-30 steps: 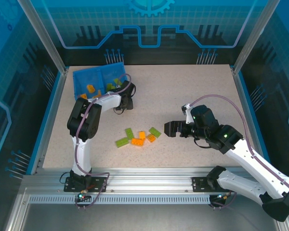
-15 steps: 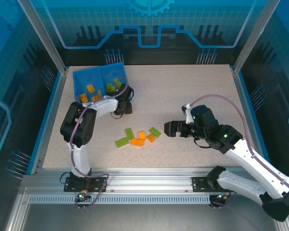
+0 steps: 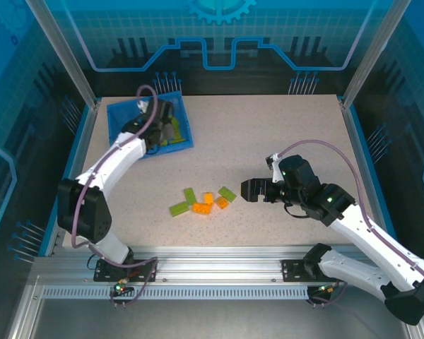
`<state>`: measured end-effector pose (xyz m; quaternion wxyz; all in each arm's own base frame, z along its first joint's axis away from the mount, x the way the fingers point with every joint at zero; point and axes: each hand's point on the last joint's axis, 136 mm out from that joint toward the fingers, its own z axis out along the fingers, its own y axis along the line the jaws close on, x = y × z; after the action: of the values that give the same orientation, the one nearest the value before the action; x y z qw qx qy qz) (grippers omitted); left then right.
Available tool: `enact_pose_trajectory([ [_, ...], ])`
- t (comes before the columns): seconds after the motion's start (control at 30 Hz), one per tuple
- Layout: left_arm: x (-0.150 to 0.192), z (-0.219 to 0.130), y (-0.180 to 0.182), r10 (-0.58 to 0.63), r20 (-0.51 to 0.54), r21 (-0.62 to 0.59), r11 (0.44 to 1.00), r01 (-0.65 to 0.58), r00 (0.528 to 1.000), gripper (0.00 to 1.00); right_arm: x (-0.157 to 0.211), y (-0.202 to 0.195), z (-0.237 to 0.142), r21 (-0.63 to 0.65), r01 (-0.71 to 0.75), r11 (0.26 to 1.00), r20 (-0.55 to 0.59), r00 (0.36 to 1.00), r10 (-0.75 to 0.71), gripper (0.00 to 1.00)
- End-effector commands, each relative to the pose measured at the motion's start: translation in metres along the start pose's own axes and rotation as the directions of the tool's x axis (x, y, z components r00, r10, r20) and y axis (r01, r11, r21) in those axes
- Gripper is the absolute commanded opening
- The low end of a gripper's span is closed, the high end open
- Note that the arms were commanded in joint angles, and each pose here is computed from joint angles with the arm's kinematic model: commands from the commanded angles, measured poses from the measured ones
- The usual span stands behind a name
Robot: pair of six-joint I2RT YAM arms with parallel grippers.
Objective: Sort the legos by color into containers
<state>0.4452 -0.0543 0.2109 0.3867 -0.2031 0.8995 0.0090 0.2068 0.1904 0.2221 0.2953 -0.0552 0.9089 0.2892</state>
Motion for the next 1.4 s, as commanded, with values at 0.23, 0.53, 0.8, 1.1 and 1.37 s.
enact_pose_trajectory([
  [0.23, -0.067, 0.068, 0.097, -0.208, -0.034, -0.233, 0.953, 0.194, 0.978, 0.48, -0.001, 0.0, -0.006, -0.012, -0.02, 1.0, 0.019, 1.0, 0.02, 1.0],
  [0.53, -0.053, 0.13, 0.106, -0.296, -0.183, -0.251, 0.936, 0.247, 0.937, 0.58, -0.001, -0.002, -0.016, -0.003, -0.025, 1.0, 0.041, 0.999, 0.026, 1.0],
  [0.8, -0.06, 0.1, 0.101, -0.318, -0.164, -0.202, 0.937, 0.284, 0.934, 0.63, -0.002, -0.001, -0.012, -0.008, -0.022, 1.0, 0.033, 0.999, 0.022, 1.0],
  [1.1, -0.064, -0.05, 0.036, -0.263, -0.067, 0.226, 0.935, 0.272, 0.962, 0.63, -0.003, -0.012, 0.022, 0.105, 0.088, 0.991, -0.06, 0.995, -0.082, 0.99],
  [1.37, 0.038, -0.175, -0.061, 0.368, 0.161, 0.636, 0.671, -0.382, 0.916, 0.65, 0.005, -0.015, 0.094, 0.137, 0.267, 0.954, -0.277, 0.935, -0.222, 0.93],
])
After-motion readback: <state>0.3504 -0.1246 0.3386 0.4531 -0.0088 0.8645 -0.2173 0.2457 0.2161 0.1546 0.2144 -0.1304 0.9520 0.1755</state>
